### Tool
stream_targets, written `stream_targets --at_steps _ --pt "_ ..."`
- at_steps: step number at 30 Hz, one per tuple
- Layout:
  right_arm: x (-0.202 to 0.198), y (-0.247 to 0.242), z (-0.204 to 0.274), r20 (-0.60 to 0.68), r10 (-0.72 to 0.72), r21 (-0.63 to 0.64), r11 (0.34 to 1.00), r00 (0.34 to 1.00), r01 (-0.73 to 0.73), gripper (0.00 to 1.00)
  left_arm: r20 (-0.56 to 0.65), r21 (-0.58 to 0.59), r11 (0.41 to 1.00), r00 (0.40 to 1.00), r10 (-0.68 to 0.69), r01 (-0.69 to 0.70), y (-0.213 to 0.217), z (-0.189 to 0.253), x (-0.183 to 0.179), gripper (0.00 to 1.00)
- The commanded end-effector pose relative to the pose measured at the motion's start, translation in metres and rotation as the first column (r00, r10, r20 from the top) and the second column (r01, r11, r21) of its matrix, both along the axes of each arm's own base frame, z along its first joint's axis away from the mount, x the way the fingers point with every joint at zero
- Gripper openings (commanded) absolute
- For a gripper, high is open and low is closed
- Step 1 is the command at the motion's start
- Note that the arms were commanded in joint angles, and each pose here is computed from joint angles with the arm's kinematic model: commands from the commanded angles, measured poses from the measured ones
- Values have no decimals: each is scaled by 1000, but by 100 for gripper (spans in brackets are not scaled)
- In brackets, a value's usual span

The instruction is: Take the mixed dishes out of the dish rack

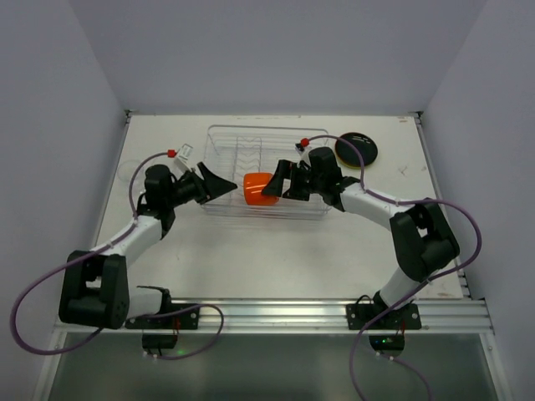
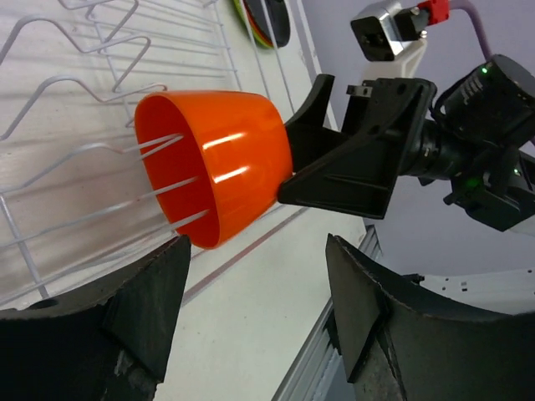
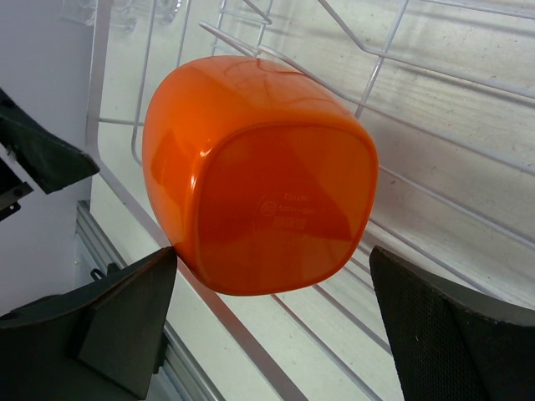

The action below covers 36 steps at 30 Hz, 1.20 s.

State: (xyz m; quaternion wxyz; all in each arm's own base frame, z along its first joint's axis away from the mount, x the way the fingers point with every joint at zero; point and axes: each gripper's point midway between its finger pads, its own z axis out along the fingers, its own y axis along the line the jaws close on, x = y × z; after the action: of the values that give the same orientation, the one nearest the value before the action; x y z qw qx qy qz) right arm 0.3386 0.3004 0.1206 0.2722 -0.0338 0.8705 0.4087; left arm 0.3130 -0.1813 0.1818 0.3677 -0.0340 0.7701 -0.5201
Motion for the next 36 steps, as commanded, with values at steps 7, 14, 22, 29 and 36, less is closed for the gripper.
stream_targets --at_steps 7,14,22,29,36 --pt "9 -2 13 53 -7 -5 1000 999 7 99 -10 54 999 1000 8 -8 -7 -2 38 61" --pt "8 0 11 51 -1 -2 1000 999 1 99 -49 89 996 999 -14 18 -26 -19 48 54" --pt "7 0 9 51 5 0 1000 999 -5 99 -80 77 997 997 -23 29 -31 -30 49 47" --pt "7 1 9 48 9 4 1000 999 -9 99 -103 13 997 992 -72 74 -43 -33 43 47" --pt "7 -1 10 50 7 7 1000 999 -7 99 -76 -64 991 989 -124 119 -53 -27 37 44"
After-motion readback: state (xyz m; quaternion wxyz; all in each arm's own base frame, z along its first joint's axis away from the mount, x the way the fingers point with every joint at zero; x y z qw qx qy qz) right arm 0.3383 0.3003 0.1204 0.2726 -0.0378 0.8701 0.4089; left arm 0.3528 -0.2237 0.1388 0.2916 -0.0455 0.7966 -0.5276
